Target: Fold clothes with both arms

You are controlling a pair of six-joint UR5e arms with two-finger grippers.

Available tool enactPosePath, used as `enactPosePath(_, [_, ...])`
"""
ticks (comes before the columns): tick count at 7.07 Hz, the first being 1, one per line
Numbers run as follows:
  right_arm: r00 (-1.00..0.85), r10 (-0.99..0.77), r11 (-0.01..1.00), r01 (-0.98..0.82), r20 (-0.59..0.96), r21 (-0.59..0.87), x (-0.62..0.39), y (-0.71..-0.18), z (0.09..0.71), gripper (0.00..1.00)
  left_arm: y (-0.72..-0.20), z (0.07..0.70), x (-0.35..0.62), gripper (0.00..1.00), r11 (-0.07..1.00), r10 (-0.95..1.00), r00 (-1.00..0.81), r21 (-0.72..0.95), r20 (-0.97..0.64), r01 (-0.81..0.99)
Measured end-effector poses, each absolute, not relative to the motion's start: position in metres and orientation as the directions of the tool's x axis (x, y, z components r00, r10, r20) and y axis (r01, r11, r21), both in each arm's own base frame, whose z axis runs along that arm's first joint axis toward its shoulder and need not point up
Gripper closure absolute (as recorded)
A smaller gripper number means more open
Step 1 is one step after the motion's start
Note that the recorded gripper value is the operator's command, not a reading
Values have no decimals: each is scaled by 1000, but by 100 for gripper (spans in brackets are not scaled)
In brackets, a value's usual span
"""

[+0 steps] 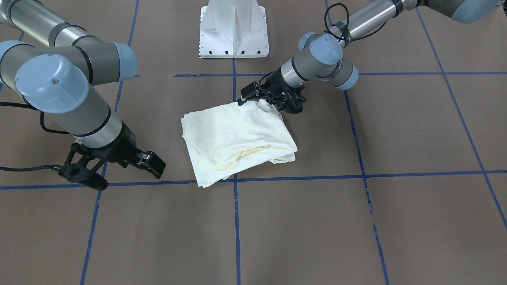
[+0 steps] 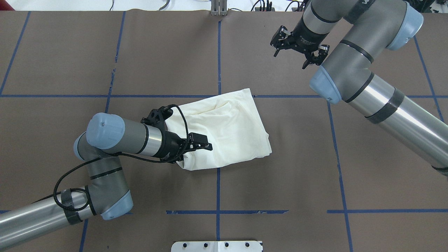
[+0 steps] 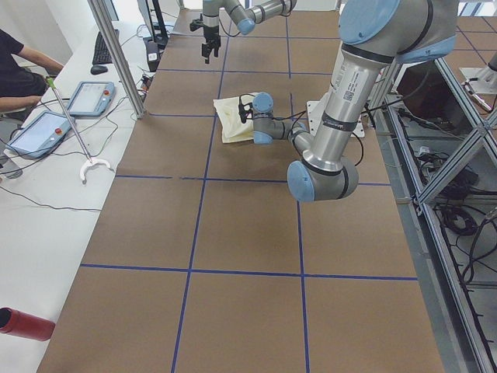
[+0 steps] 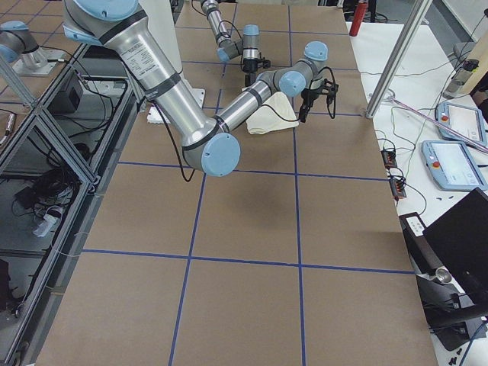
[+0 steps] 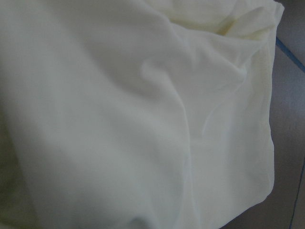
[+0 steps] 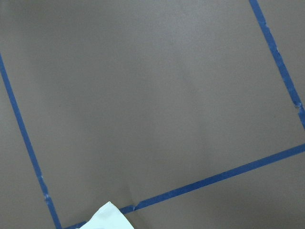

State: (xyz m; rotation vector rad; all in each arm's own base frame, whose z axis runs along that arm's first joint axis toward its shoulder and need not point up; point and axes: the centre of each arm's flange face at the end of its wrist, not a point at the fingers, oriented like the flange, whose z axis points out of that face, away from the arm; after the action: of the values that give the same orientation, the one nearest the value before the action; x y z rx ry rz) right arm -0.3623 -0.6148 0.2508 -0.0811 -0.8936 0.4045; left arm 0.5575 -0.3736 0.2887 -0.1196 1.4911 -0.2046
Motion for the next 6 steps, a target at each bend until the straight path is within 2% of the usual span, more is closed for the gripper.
enactPosePath(3, [559,369,923,-311,743,-226,-356,-619,252,0,-354,294,561,0,978,-206,77,-205,-975,30])
enactPosePath(6, [558,367,924,-310,744,-224,-355,-619,252,0,-303,285,557,0,980,-189,61,-192,-980,-52])
